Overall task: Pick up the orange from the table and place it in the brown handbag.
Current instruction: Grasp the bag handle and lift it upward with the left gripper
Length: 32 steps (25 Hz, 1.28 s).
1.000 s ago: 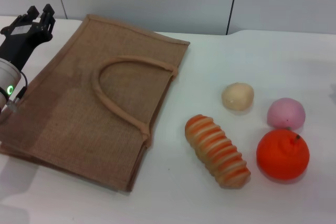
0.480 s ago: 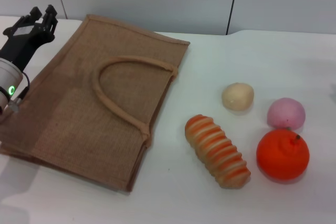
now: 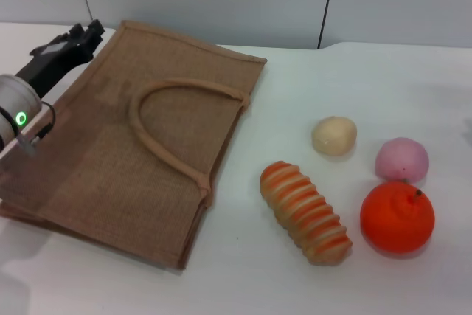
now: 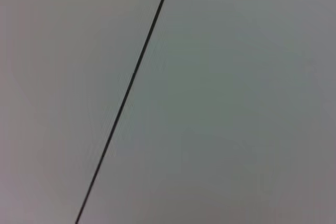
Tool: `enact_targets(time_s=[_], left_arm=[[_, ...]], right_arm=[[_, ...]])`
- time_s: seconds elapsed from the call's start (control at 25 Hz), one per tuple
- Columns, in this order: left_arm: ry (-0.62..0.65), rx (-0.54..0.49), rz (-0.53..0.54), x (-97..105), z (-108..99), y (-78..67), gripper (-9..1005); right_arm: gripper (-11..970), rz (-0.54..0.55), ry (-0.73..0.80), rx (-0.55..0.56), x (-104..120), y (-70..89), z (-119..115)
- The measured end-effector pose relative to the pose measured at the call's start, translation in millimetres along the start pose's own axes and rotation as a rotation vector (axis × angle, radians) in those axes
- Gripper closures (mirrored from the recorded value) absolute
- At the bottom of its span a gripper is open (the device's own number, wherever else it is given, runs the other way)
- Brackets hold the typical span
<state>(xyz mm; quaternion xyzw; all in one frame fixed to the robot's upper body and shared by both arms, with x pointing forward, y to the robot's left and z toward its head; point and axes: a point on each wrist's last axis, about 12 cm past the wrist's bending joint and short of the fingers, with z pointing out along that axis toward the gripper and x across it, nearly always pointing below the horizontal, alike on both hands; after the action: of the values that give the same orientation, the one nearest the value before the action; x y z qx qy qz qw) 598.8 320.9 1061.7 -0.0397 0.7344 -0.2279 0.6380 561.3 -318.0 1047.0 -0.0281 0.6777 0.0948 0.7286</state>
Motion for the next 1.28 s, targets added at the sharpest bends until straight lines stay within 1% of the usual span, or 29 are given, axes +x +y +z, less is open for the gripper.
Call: enact_targets(time_s=[0.16,0.36,0.52,0.68,1.04,1.28], left_arm=[[0.042,0.012,-0.021,-7.1,1.4,3.4,610],[0.153,0.02,-0.042,-15.5,6.8,6.1,611],[0.242,0.026,-0.055,-24.4,11.9,5.4,612],[0.335,0.024,-0.045,-30.0,20.3,0.0,612],[0.51,0.023,0.018,-30.4,36.8,-14.4,613],[0.591,0.004,0.021,-45.4,37.6,-16.9,614]], right_arm=[[67,-0.002,0.002,0.003,0.3,-1.0,-0.7],[67,-0.002,0.003,0.004,0.4,-1.2,-0.9],[67,-0.001,0.003,0.006,0.4,-1.4,-1.0],[67,-0.001,0.003,0.007,0.4,-1.5,-1.0],[68,-0.004,0.009,0.009,0.9,-2.7,-1.3],[68,-0.006,0.025,0.013,2.2,-2.9,0.2]])
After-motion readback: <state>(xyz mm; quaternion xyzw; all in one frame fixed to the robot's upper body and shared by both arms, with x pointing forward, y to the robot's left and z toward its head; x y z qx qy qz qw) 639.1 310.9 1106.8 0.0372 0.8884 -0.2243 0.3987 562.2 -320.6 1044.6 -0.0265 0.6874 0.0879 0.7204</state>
